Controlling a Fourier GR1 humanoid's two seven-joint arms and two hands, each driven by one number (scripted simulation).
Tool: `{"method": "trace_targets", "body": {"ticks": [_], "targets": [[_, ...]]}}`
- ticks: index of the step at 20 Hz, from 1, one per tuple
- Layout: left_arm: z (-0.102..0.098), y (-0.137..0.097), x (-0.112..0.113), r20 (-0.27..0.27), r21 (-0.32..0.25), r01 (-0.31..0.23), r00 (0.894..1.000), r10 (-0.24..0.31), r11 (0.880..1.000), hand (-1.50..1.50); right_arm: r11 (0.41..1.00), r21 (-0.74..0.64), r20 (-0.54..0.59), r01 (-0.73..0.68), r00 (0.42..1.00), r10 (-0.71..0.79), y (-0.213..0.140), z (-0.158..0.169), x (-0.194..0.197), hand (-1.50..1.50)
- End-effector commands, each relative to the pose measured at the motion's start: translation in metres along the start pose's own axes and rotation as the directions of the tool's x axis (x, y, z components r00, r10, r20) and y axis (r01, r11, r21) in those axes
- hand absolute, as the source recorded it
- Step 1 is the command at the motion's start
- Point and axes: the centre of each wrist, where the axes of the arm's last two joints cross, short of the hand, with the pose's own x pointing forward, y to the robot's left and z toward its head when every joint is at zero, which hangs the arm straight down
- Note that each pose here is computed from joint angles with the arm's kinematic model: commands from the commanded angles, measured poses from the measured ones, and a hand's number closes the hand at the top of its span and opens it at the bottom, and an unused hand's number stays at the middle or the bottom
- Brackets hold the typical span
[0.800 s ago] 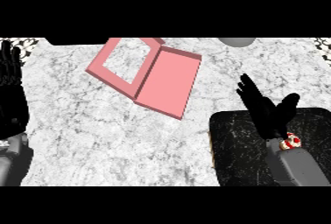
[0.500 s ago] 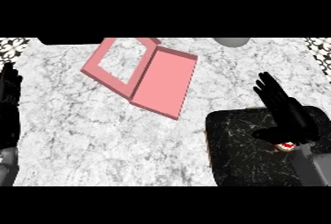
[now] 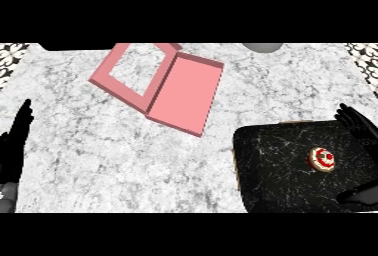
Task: Pick the cupcake from the tray and place it in the cardboard box
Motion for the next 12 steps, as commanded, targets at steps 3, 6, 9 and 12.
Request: {"method": "trace_targets", "body": {"ticks": [3, 6, 9, 12], "targets": [[-0.002, -0.006, -0.005, -0.024, -0.049, 0.01, 1.0, -0.012, 0.999, 0.0, 0.998, 0.033, 0.146, -0.057, 0.988, 0.052, -0.047, 0.053, -0.03, -1.5], [-0.022, 0.007, 0.014, -0.029, -0.05, 0.018, 0.999, -0.02, 0.999, 0.0, 0.954, 0.071, 0.104, -0.29, 0.954, 0.282, -0.086, 0.043, 0.0, -1.5], [-0.01, -0.003, -0.001, -0.005, -0.056, 0.03, 1.0, -0.03, 0.998, 0.0, 0.862, 0.238, 0.033, -0.448, 0.89, 0.454, -0.1, 0.043, 0.017, -1.5], [-0.011, 0.0, -0.017, -0.036, -0.06, 0.033, 0.999, -0.035, 0.998, 0.0, 0.798, 0.346, 0.038, -0.493, 0.857, 0.513, -0.09, 0.03, 0.013, -1.5]]}}
